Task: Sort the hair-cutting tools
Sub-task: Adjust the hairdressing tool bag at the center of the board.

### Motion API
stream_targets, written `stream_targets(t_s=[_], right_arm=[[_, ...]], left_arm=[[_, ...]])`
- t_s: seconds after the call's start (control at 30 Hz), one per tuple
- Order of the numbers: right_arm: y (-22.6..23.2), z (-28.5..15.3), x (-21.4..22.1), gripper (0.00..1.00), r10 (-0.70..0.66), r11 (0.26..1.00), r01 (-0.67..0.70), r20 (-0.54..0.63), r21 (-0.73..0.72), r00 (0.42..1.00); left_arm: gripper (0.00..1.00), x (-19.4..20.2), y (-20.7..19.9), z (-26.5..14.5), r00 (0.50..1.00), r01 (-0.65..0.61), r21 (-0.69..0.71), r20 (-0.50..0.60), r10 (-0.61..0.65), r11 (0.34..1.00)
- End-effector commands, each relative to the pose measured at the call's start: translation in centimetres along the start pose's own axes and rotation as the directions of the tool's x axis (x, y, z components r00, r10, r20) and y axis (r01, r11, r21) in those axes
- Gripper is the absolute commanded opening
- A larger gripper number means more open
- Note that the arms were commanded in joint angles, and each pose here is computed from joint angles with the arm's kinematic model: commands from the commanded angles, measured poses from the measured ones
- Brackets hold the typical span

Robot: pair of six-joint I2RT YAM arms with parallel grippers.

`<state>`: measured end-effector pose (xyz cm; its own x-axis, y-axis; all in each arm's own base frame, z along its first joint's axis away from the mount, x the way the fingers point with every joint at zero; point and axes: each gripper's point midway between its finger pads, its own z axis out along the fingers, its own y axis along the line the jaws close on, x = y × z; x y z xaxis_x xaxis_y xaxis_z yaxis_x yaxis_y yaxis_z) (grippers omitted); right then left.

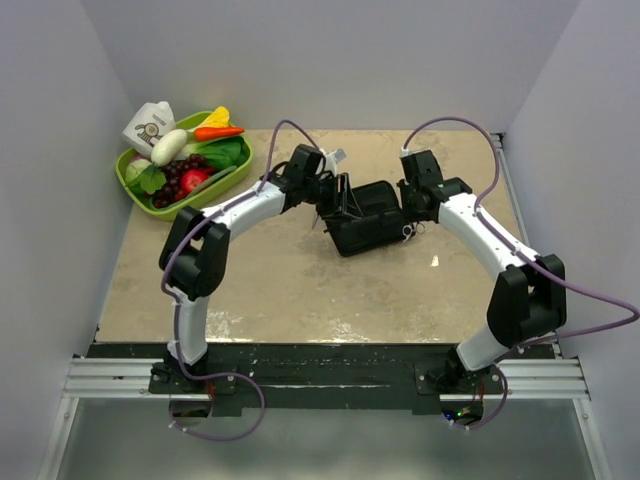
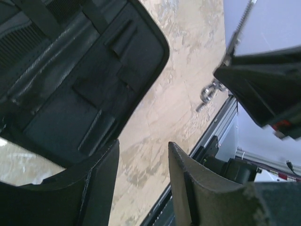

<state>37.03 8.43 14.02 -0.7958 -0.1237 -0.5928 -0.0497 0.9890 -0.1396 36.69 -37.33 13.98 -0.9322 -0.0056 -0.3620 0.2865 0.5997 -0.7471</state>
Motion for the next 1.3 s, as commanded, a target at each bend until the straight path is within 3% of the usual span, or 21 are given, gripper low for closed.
stream_targets(t_s=[0.0, 0.33, 0.77, 1.03, 1.27], right_arm=[[-0.6, -2.6, -2.5, 0.01, 0.061, 0.998, -0.061, 0.115, -0.003, 0.991], [-0.5, -3.5, -2.1, 0.01, 0.058, 0.998, -0.055, 0.123, -0.031, 0.991], [0.3, -2.4, 0.0, 0.00, 0.044, 0.997, -0.039, 0.076, -0.071, 0.996], [1.4, -3.1, 1.2, 0.00, 0.013, 0.991, -0.008, 0.041, -0.132, 0.999], [7.1, -5.4, 5.2, 0.00, -0.176, 0.950, 0.162, -0.027, -0.268, 0.984]], left_arm=[[0.50, -0.4, -0.5, 3.0, 1.000, -0.004, 0.058, -0.004, 0.004, 0.998], [0.49, 3.5, 2.6, 6.5, 0.997, 0.015, -0.017, -0.078, -0.016, 1.000], [0.47, 11.4, 9.7, 2.0, 0.987, -0.001, -0.254, -0.156, -0.040, 0.967], [0.46, 11.3, 13.3, -1.7, 0.992, 0.040, -0.338, -0.103, -0.079, 0.940], [0.46, 10.0, 14.2, -3.8, 0.994, 0.050, -0.339, -0.070, -0.079, 0.939]])
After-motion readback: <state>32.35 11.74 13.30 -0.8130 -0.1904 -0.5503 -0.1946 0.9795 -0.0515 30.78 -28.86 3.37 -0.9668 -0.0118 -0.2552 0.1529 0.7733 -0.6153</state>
